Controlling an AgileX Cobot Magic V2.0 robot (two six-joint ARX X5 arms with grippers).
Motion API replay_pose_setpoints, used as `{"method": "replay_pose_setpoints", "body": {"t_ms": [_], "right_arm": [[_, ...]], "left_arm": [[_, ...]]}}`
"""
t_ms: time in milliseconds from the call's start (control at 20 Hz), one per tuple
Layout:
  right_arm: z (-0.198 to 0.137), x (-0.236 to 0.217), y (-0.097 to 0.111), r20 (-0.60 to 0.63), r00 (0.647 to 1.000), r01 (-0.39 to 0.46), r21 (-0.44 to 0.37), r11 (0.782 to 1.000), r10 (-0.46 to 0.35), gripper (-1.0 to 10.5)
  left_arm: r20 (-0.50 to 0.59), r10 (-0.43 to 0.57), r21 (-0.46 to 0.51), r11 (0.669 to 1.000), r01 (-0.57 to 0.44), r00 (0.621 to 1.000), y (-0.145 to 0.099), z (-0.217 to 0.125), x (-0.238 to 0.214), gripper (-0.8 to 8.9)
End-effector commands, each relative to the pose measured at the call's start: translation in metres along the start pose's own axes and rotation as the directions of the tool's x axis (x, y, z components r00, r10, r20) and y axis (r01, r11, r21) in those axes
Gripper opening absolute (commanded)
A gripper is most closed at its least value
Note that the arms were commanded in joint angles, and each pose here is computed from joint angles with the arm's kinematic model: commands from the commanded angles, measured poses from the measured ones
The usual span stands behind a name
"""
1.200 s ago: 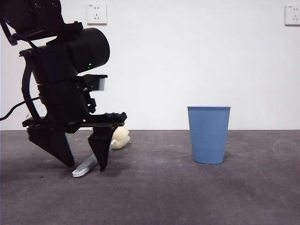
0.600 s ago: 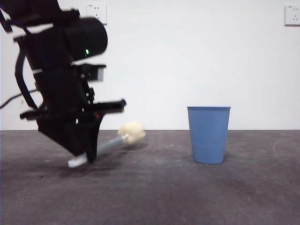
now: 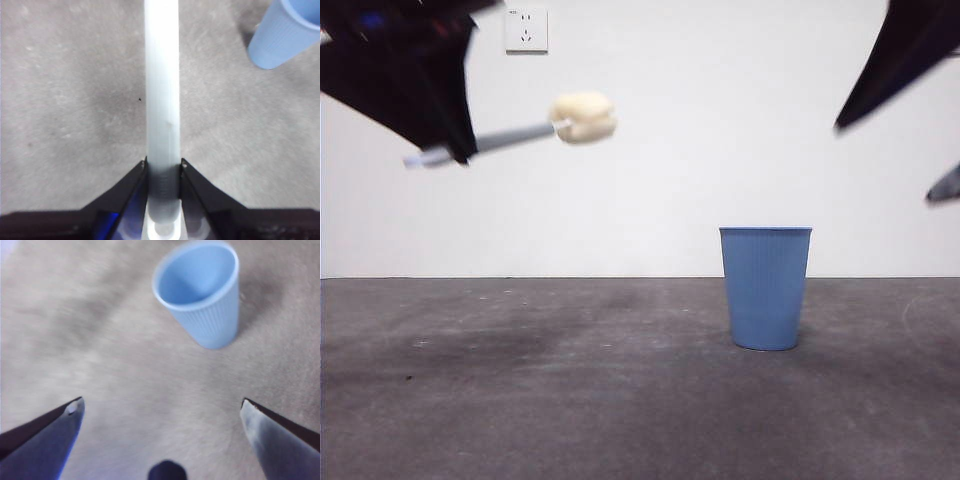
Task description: Pick up the cup brush,pick up the cup,insert the brush into the cup,clean the cup,put the cup brush back,put the cup back to the fixed position on the table
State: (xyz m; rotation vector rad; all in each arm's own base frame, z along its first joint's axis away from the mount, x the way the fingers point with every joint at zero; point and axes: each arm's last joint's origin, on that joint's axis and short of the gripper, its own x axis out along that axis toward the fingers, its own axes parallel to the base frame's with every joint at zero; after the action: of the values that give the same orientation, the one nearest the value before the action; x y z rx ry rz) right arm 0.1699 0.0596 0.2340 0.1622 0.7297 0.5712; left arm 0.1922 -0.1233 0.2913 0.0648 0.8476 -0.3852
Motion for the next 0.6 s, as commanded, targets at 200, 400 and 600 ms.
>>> {"method": "replay_pose_setpoints", "body": {"t_ms": [200, 400, 600], "right_arm": [[-0.027, 0.052, 0.008, 0.064, 0.992, 0.113, -0.084, 0.99, -0.108, 6.3], [-0.026, 0.082, 0.004, 0.11, 0.983, 0.158, -0.106, 0.982, -0.146, 6.3], [-0.028, 0.109, -0.005, 0.146, 0.976, 0.181, -0.132, 0.975, -0.162, 6.3]], "left_arm": [[0.023, -0.009, 0.021, 1.0, 0.009, 1.0, 0.003, -0.007, -0.025, -0.09], [-0.02, 0.001, 0.039, 0.999, 0.0, 1.0, 0.004, -0.014, -0.03, -0.09], [-0.033, 0.004, 0.04, 0.999, -0.002, 0.999, 0.005, -0.015, -0.03, -0.09]]}}
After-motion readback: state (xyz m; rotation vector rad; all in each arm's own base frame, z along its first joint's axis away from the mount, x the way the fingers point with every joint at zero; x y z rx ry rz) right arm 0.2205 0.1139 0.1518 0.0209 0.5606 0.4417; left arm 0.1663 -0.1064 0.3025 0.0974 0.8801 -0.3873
